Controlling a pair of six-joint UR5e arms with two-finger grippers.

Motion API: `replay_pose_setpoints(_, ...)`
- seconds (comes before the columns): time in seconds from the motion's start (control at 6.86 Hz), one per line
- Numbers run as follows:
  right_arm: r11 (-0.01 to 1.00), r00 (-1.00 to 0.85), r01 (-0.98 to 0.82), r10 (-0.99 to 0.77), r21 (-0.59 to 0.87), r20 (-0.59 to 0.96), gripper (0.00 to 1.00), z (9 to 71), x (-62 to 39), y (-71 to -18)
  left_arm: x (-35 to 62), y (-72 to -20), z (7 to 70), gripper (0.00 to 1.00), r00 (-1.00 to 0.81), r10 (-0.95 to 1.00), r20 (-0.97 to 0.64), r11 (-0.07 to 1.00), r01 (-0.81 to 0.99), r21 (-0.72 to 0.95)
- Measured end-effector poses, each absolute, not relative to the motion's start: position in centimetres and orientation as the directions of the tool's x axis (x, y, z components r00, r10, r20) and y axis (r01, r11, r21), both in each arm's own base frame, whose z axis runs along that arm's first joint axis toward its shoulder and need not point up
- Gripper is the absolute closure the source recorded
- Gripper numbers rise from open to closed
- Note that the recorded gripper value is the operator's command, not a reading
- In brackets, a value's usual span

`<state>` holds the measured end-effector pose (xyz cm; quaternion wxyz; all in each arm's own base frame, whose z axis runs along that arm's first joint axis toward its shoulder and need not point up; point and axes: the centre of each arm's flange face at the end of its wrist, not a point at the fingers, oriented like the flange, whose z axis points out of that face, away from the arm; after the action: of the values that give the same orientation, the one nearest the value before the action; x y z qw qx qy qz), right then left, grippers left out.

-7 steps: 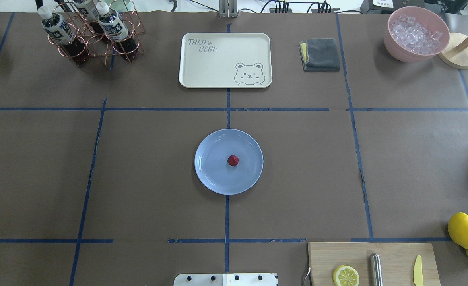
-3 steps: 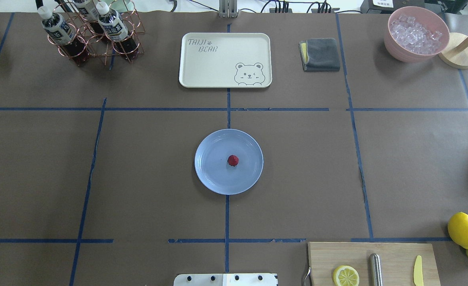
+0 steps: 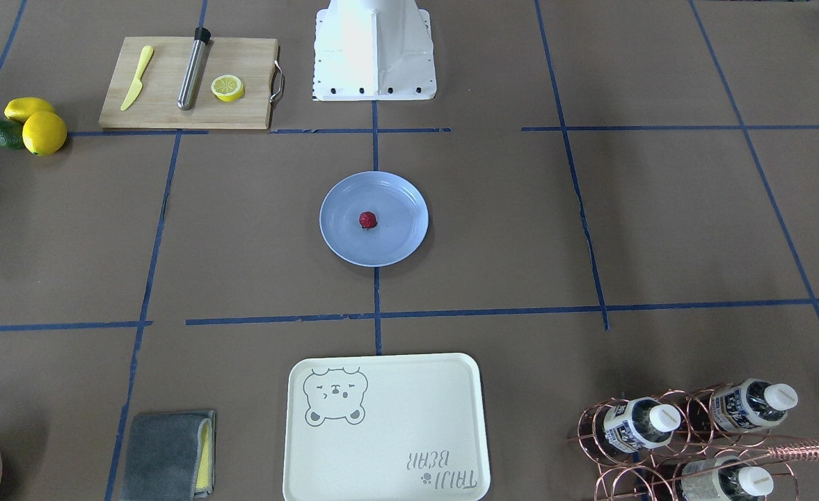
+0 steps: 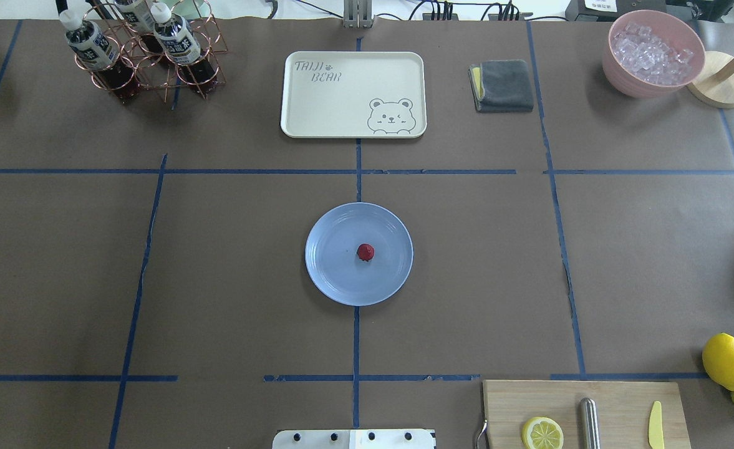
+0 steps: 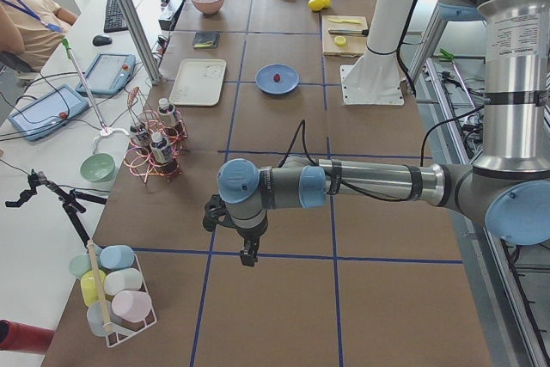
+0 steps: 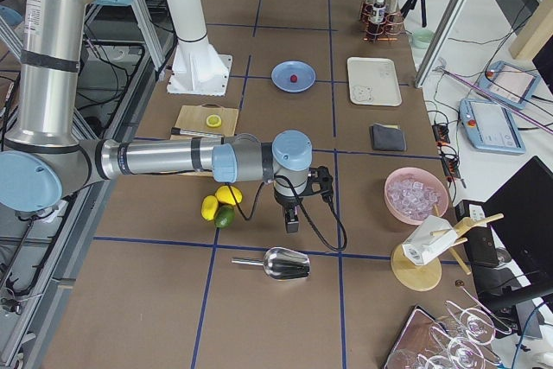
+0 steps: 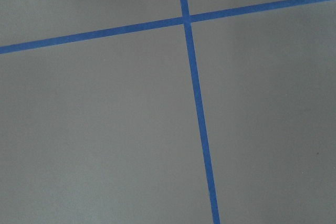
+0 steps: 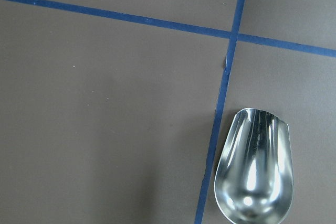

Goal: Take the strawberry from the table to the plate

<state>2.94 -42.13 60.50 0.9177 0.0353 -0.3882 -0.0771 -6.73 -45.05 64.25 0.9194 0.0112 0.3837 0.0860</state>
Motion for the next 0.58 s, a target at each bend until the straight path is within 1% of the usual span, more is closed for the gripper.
replay_pose_setpoints(0.44,0.987,0.676,0.113,-0.162,0.117,0.719,0.0,60.67,2.88,-41.69,-6.68,-45.43,64.04,0.0,0.692,0.153,-0.705,0.987,-0.138,0.079)
replay_pose_setpoints(0.58,0.987,0.673,0.113,-0.16,0.114,0.722,0.0,60.75,2.86,-41.54,-6.67,-45.63,63.81,0.0,0.698,0.103,-0.708,0.994,-0.1,0.046)
